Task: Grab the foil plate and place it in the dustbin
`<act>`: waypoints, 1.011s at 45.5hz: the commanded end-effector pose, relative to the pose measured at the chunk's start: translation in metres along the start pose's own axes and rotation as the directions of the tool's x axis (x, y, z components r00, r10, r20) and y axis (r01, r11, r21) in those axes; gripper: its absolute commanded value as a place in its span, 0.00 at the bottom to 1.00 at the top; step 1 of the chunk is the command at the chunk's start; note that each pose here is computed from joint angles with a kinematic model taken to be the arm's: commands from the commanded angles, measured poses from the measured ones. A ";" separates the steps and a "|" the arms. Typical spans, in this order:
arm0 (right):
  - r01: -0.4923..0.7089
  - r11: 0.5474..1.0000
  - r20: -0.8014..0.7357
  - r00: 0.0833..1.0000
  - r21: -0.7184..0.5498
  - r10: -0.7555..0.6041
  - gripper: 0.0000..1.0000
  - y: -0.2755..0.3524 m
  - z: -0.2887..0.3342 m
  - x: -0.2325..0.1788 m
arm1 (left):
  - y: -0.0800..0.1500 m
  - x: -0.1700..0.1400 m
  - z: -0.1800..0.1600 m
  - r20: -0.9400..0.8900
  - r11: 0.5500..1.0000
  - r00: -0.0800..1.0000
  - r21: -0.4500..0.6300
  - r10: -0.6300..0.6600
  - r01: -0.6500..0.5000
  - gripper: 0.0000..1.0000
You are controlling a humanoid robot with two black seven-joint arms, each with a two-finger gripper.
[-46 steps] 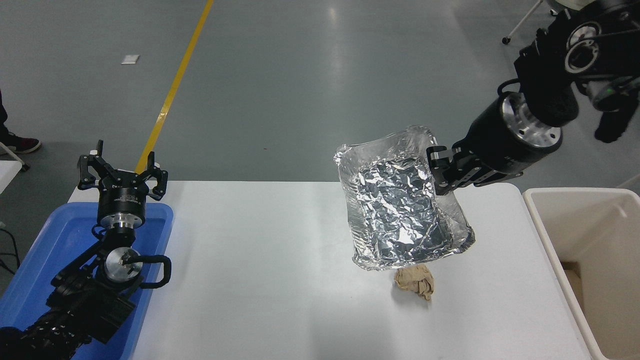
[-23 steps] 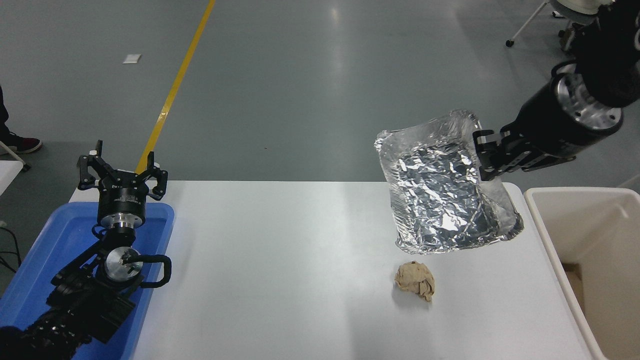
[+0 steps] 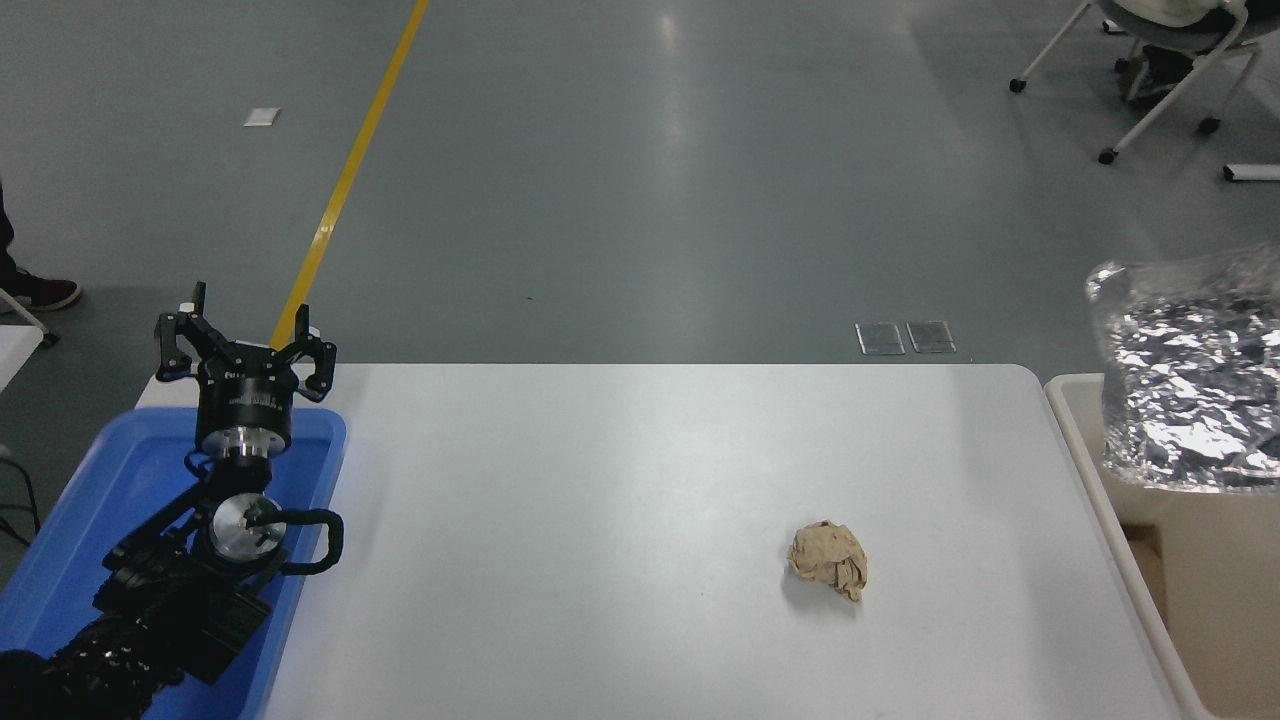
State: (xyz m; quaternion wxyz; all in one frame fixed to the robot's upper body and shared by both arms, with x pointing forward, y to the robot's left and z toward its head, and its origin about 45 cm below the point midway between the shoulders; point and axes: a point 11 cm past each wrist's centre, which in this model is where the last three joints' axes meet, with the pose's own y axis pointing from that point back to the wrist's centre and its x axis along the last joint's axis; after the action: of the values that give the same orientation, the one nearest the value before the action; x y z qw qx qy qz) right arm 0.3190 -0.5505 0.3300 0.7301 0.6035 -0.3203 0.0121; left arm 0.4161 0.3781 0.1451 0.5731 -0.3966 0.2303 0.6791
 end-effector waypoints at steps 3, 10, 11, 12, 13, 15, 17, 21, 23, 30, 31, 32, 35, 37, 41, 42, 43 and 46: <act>-0.116 0.975 0.087 0.987 -0.191 0.134 0.00 -0.064 0.089 -0.035 | 0.000 0.000 0.000 -0.001 1.000 1.000 -0.001 0.001 -0.001 0.99; -0.180 0.944 0.074 0.975 -0.277 0.208 0.00 -0.111 0.098 -0.062 | 0.000 0.000 0.001 0.000 1.000 1.000 -0.002 0.001 -0.001 0.99; -0.182 0.940 0.076 0.974 -0.288 0.212 0.00 -0.118 0.099 -0.068 | 0.000 0.000 0.000 -0.001 1.000 1.000 -0.001 0.001 -0.001 0.99; -0.182 0.936 0.082 0.973 -0.301 0.216 0.00 -0.125 0.099 -0.074 | 0.000 0.000 0.000 -0.001 1.000 1.000 -0.001 0.001 -0.001 0.99; -0.186 0.930 0.083 0.971 -0.316 0.222 0.00 -0.131 0.100 -0.078 | 0.000 0.000 0.000 -0.001 1.000 1.000 -0.001 0.001 -0.001 0.99; -0.186 0.920 0.082 0.970 -0.344 0.227 0.00 -0.142 0.103 -0.088 | 0.000 0.000 0.000 -0.001 1.000 1.000 -0.001 0.001 -0.001 0.99; -0.186 0.917 0.080 0.971 -0.353 0.227 0.00 -0.152 0.100 -0.097 | 0.000 0.000 0.000 -0.001 1.000 1.000 -0.001 0.001 -0.001 0.99; -0.190 0.914 0.081 0.969 -0.359 0.234 0.00 -0.167 0.092 -0.111 | 0.000 0.000 0.000 -0.001 1.000 1.000 -0.001 0.001 -0.001 0.99; -0.192 0.912 0.089 0.967 -0.362 0.239 0.00 -0.173 0.087 -0.117 | 0.000 0.000 0.000 -0.001 1.000 1.000 -0.001 0.001 -0.001 0.99; -0.198 0.913 0.114 0.961 -0.358 0.253 0.00 -0.185 0.070 -0.127 | 0.000 0.000 0.000 -0.001 1.000 1.000 -0.001 0.001 -0.001 0.99; -0.196 0.915 0.114 0.961 -0.352 0.250 0.00 -0.187 0.067 -0.130 | 0.000 0.000 0.000 -0.001 1.000 1.000 -0.001 0.001 -0.001 0.99; -0.196 0.916 0.112 0.962 -0.350 0.249 0.00 -0.189 0.065 -0.131 | 0.000 0.000 0.000 -0.001 1.000 1.000 -0.001 0.001 -0.001 0.99; -0.194 0.918 0.099 0.965 -0.346 0.242 0.00 -0.192 0.062 -0.137 | 0.000 0.000 0.000 -0.001 1.000 1.000 -0.001 0.001 -0.001 0.99; -0.210 0.914 0.082 0.964 -0.346 0.252 0.00 -0.194 0.060 -0.136 | 0.000 0.000 0.000 -0.001 1.000 1.000 -0.001 0.001 -0.001 0.99; -0.224 0.911 0.063 0.963 -0.346 0.261 0.00 -0.198 0.058 -0.140 | 0.000 0.000 0.000 -0.001 1.000 1.000 -0.001 0.001 -0.001 0.99; -0.224 0.909 0.055 0.964 -0.351 0.259 0.00 -0.198 0.060 -0.141 | 0.000 0.000 0.000 -0.001 1.000 1.000 -0.001 0.001 -0.001 0.99; -0.230 0.906 0.046 0.964 -0.355 0.263 0.00 -0.198 0.062 -0.141 | 0.000 0.000 0.000 -0.001 1.000 1.000 -0.001 0.001 -0.001 0.99; -0.245 0.900 0.018 0.963 -0.361 0.269 0.29 -0.197 0.064 -0.138 | 0.000 0.000 0.000 -0.001 1.000 1.000 -0.001 0.001 -0.001 0.99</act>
State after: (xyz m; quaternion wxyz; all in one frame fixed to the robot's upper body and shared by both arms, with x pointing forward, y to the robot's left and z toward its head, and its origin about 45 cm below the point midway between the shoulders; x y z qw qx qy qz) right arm 0.2640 -0.6126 0.1086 0.7960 0.4274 -0.4285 0.0086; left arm 0.4161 0.3783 0.1452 0.5724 -0.3974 0.2302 0.6793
